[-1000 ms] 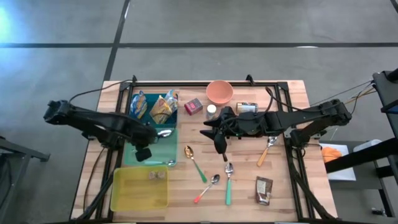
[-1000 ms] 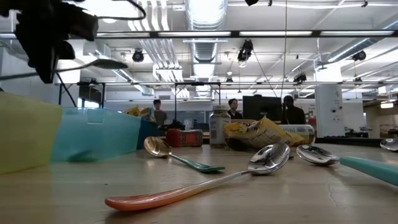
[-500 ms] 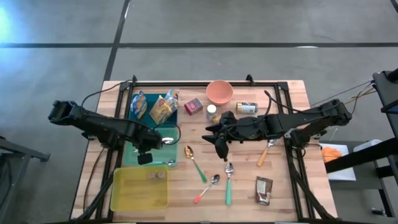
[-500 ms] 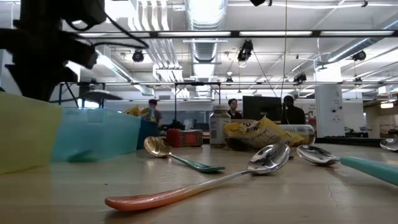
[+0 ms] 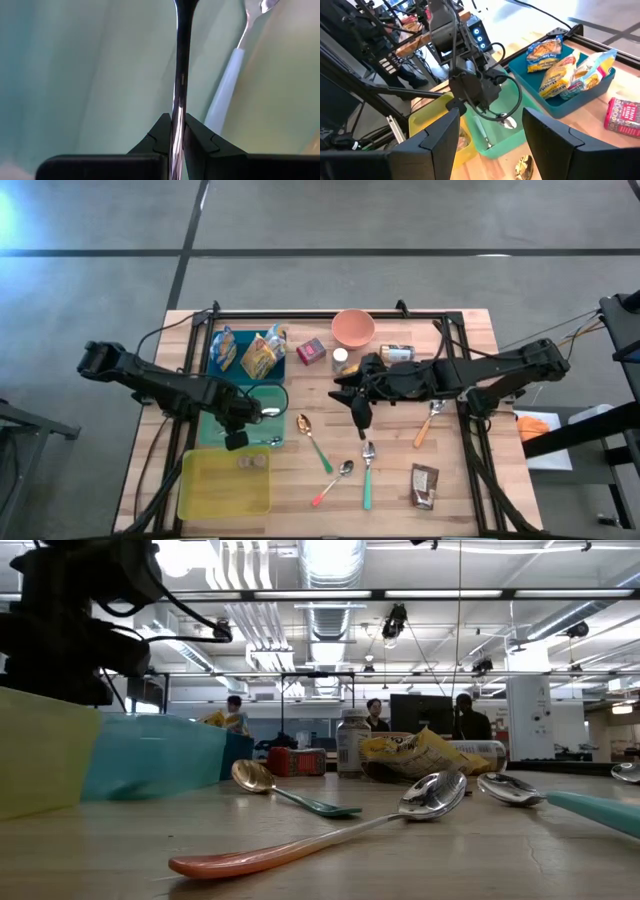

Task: Pick & Place Food Item
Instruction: Put the silver spoon into the light blue bin

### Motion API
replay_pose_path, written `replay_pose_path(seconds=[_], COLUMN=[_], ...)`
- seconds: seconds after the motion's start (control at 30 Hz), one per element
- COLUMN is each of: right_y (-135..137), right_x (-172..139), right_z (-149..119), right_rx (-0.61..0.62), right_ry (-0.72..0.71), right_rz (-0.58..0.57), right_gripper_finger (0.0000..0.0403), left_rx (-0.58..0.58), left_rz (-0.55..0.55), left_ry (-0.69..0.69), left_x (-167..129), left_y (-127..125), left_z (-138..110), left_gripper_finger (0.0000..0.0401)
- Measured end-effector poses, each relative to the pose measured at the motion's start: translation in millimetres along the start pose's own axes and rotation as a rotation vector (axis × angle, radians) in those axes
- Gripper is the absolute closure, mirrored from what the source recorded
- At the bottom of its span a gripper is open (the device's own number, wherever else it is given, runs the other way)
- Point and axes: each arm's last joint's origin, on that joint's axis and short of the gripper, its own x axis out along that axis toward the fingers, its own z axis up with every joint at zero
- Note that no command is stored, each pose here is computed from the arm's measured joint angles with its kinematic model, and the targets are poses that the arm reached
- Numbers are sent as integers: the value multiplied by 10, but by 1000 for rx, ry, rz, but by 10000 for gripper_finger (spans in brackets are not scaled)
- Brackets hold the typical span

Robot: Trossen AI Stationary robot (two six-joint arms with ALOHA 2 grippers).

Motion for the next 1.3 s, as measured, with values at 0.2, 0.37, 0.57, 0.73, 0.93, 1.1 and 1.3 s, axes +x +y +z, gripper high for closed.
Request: replay_pose_path(seconds=[0.2,0.37,0.57,0.73,0.93,1.1,1.3], right_y=[-6,-7,-9,-10,-9,-9,-9], right_x=[0,5,5,5,5,4,4], right_z=[-18,-20,-24,-24,-23,-23,-23], right_rx=[1,0,-1,0,3,3,3], right_ry=[16,17,20,21,20,20,20], right_rz=[-8,-9,-11,-11,-10,-11,-10], right_gripper_finger=[191,191,191,191,191,191,191], left_rx=[-9,-9,22,48,103,124,155], left_rz=[-13,-30,-21,-28,-37,-49,-80], left_ry=[28,48,87,124,116,123,140], left_x=[147,205,332,397,383,377,376], left_y=[39,45,18,-13,-35,-43,-50], left_z=[-55,-72,-12,38,70,79,73], left_gripper_finger=[375,375,375,375,375,375,375])
